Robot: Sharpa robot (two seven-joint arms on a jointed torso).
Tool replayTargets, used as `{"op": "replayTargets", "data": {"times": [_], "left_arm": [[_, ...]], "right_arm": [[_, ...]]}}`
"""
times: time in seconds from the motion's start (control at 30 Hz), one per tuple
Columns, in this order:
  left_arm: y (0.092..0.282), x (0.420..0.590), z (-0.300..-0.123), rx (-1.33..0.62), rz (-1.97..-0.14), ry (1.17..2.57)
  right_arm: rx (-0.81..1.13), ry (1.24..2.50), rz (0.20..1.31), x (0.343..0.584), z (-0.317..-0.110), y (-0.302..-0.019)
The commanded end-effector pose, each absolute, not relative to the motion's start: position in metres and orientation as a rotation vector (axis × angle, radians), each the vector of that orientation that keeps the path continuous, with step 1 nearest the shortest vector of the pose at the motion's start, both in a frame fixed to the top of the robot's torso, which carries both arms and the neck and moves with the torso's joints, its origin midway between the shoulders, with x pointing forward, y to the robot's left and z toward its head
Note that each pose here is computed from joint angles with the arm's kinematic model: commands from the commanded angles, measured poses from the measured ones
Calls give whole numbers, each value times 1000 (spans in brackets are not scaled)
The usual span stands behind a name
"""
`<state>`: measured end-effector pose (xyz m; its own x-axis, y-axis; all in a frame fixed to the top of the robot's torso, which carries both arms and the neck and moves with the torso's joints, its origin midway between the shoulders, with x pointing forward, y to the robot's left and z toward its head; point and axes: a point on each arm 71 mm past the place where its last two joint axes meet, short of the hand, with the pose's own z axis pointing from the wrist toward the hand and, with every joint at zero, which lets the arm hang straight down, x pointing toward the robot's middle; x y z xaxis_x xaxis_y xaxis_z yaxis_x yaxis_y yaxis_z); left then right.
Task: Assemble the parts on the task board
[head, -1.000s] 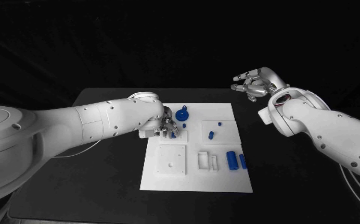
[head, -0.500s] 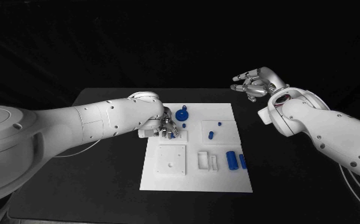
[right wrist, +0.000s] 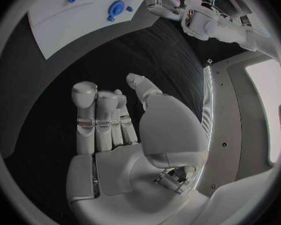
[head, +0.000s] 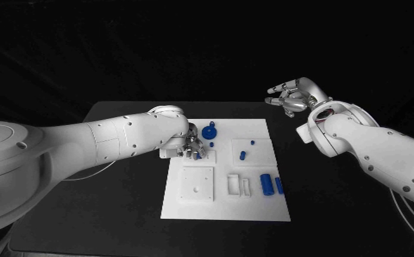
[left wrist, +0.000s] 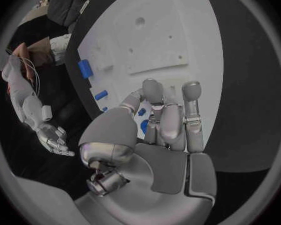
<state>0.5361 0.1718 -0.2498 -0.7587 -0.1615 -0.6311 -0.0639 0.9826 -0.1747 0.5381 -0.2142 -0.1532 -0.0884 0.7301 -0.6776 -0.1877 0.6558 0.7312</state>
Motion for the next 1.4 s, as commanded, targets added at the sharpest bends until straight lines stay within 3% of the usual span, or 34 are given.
{"op": "replayTargets", "data": {"times": [0.03,0.87,1.4], "left_arm": [[171,536,-251,-140,-173,2444],[171,536,-256,-163,-167,2571],[173,539,-255,-203,-178,2557]], "right_arm": [[465,1479,822,538,-153,-212],[463,1479,824,538,-154,-210],[463,1483,825,538,-155,-209]]}}
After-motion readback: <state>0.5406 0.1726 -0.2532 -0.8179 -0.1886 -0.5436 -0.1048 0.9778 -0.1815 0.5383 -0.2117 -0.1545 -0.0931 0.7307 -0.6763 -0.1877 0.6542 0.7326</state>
